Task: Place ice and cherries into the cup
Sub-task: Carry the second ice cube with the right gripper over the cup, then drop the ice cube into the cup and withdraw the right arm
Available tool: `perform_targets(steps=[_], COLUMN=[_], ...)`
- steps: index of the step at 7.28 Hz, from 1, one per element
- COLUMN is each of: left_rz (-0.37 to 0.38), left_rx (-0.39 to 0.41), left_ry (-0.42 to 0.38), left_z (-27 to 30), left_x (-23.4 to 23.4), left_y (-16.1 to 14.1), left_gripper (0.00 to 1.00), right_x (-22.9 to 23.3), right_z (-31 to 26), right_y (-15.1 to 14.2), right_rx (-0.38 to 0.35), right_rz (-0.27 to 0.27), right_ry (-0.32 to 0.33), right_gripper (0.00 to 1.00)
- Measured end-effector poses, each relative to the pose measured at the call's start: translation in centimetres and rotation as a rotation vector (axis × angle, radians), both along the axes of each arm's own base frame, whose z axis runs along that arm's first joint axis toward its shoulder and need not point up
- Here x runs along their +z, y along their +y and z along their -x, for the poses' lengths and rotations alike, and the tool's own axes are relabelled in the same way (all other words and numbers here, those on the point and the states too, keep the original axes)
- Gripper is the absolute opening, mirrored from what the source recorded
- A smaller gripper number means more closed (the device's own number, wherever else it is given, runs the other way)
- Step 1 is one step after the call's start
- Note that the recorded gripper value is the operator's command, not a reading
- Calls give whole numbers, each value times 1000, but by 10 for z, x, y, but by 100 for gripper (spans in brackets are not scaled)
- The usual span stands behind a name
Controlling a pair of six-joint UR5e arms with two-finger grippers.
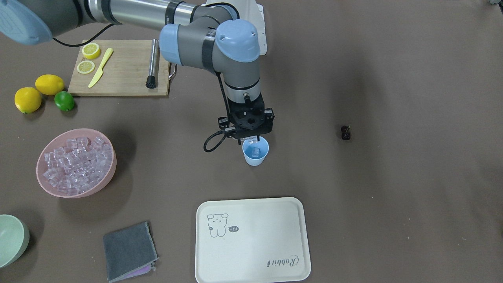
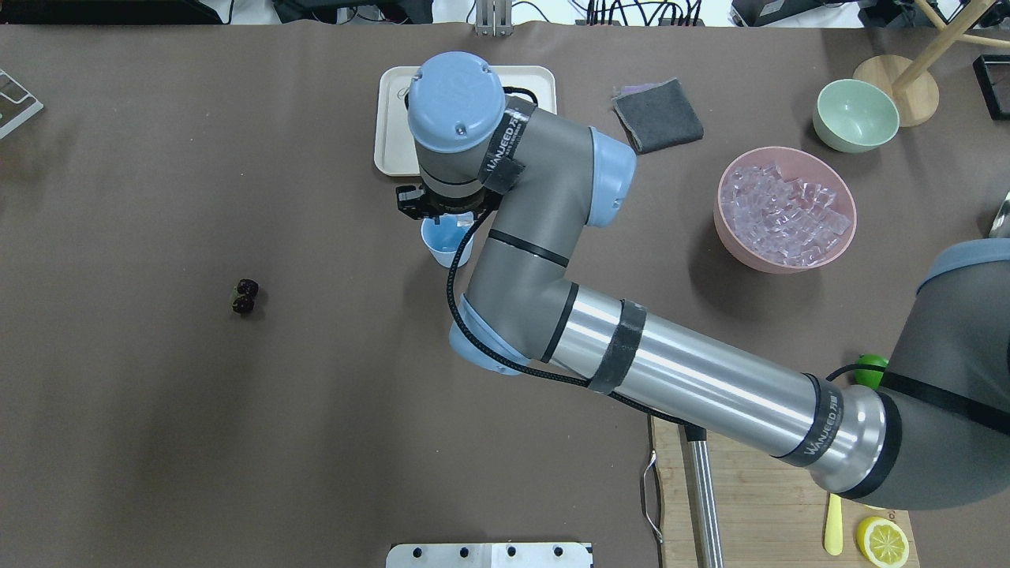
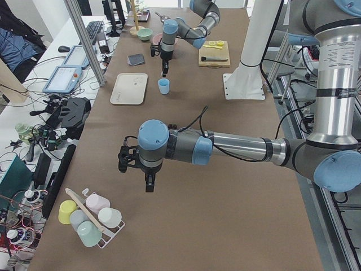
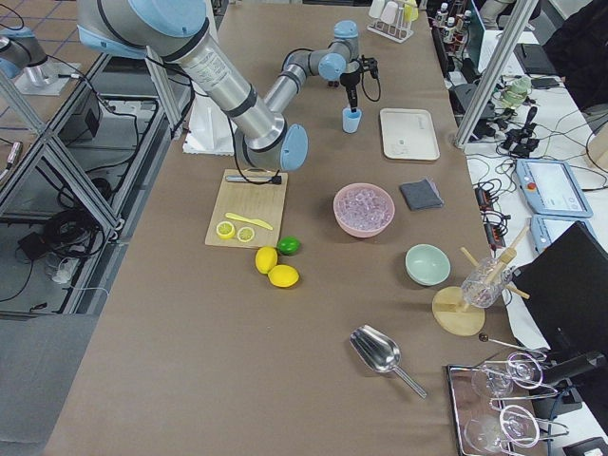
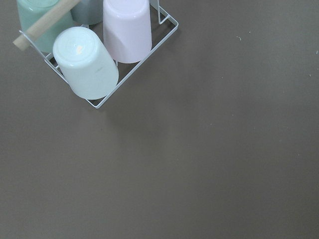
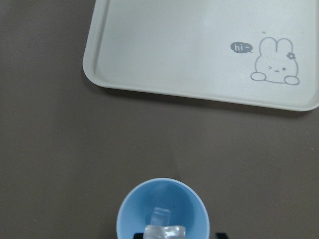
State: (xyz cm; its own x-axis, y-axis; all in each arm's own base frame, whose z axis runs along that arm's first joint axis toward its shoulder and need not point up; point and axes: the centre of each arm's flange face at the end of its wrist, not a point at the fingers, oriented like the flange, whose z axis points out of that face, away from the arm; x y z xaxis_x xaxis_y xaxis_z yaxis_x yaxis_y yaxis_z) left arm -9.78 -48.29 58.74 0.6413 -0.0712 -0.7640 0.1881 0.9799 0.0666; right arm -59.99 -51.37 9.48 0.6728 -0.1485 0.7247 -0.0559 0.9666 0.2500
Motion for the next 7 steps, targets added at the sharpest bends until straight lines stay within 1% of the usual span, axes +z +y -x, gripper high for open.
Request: perform_targets(steps=[1,2,3,5,6,7], left_rz=[0,-1,-1,-10,-24,-51], left_rx=[0,0,0,3,2,4], left_ry=[0,0,0,-4,-6,-9], left_z=[0,0,0,0,0,-2], left_x=[0,0,0,-1,-6,-12], left_y=[0,-1,-1,0,-1,-3], left_gripper=[98,98,98,98,98,98], right_x=[-1,-2,-1,13,25,40], right_z=[8,11,12,11,-2,-28], right_y=[-1,-1,0,2,6,10], right_rx=[4,4,3,2,4,7], right_rz=[-5,-11,-13,-13,-18,-17], right_ry=[-3,-9,-13,-4,-10,-24], right_gripper=[21,88,99,99,99,99])
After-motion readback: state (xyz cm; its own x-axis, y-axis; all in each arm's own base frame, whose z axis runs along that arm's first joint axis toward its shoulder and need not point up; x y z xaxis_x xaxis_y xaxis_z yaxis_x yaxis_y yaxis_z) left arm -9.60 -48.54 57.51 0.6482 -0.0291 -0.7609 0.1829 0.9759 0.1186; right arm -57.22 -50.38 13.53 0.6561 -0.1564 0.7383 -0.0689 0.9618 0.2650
